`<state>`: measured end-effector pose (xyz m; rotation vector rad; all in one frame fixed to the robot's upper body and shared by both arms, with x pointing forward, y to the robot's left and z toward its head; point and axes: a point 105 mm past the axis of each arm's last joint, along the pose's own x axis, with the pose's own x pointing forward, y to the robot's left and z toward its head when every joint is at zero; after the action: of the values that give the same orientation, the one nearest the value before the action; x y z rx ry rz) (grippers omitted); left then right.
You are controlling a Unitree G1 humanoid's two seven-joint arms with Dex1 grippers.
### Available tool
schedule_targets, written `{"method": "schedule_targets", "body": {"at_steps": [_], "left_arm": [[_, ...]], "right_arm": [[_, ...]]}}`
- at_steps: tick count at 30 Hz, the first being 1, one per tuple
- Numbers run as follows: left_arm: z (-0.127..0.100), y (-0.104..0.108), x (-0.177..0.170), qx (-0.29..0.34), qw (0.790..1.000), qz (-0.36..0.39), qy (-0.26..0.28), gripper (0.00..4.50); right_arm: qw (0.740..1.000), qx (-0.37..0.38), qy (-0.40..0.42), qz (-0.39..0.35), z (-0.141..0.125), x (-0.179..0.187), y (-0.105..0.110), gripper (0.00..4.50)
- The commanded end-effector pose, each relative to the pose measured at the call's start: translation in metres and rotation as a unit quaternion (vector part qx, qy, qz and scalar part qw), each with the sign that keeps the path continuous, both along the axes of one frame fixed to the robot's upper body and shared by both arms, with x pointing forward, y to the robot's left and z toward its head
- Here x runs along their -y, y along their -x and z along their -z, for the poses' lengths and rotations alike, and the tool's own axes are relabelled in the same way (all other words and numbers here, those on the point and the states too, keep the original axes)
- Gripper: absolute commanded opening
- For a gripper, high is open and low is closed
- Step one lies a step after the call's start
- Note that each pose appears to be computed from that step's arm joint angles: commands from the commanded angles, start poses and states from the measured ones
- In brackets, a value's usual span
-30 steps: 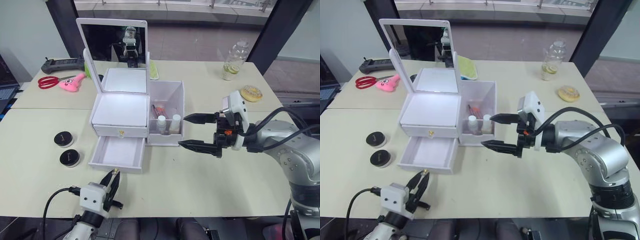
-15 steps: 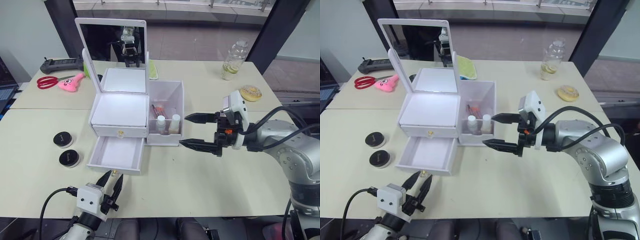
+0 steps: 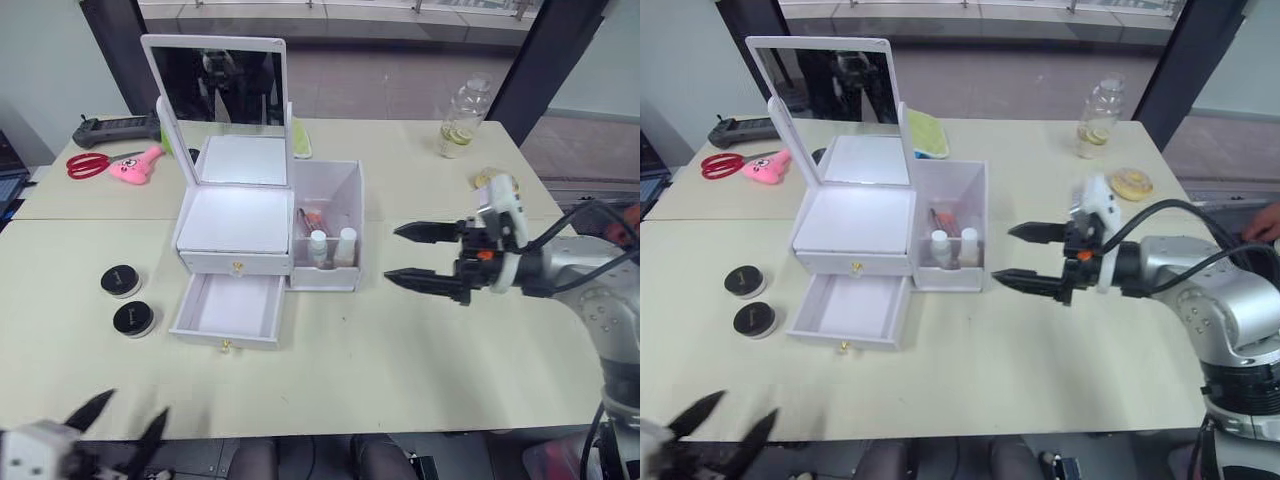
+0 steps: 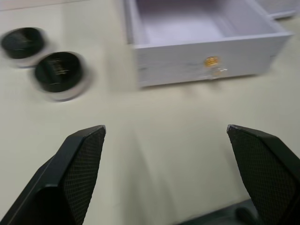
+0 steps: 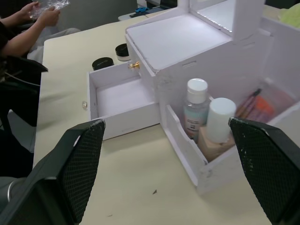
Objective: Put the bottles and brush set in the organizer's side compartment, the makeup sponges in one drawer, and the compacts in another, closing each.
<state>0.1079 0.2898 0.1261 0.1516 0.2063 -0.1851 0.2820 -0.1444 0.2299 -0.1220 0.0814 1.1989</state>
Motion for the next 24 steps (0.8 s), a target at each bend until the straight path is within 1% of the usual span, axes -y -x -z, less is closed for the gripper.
{"method": "schedule_targets", "body": {"at_steps": [1, 4, 5, 8, 10, 12, 13, 15, 18, 21, 24], "left_arm": [[-0.013, -0.003, -0.026, 0.007, 1.000, 0.003, -0.003, 4.46], [-0.015, -0.005, -0.045, -0.003, 1.000, 0.000, 0.013, 4.46], [-0.016, -0.004, -0.055, -0.008, 1.000, -0.007, 0.009, 4.46], [-0.012, 0.002, -0.088, -0.024, 0.998, -0.049, 0.008, 4.46], [-0.012, 0.008, -0.110, -0.024, 0.996, -0.081, 0.008, 4.46], [-0.018, 0.015, -0.131, -0.015, 0.993, -0.114, 0.009, 4.46], [-0.021, 0.019, -0.139, -0.014, 0.992, -0.125, 0.010, 4.46], [-0.023, 0.023, -0.150, -0.019, 0.991, -0.135, 0.007, 4.46], [-0.025, 0.023, -0.161, -0.028, 0.990, -0.138, 0.003, 4.46], [-0.034, 0.014, -0.167, -0.023, 0.991, -0.130, 0.000, 4.46], [-0.036, -0.001, -0.164, -0.019, 0.993, -0.112, 0.007, 4.46]], "right_arm": [[0.999, 0.011, -0.023, 0.028, 0.001, 0.024, -0.004, 4.50], [0.998, -0.006, -0.020, 0.055, 0.017, 0.047, -0.004, 4.50], [0.998, -0.020, -0.028, 0.056, 0.022, 0.055, 0.000, 4.50], [0.995, -0.071, -0.011, 0.071, 0.051, 0.078, 0.020, 4.50], [0.989, -0.081, -0.011, 0.125, 0.061, 0.104, 0.027, 4.50], [0.979, -0.090, -0.005, 0.180, 0.064, 0.134, 0.040, 4.50], [0.975, -0.097, -0.003, 0.199, 0.065, 0.146, 0.050, 4.50], [0.970, -0.106, 0.003, 0.219, 0.066, 0.159, 0.064, 4.50], [0.965, -0.107, 0.012, 0.240, 0.071, 0.165, 0.075, 4.50], [0.964, -0.110, 0.005, 0.243, 0.074, 0.162, 0.082, 4.50], [0.964, -0.107, -0.001, 0.244, 0.073, 0.155, 0.082, 4.50]]}}
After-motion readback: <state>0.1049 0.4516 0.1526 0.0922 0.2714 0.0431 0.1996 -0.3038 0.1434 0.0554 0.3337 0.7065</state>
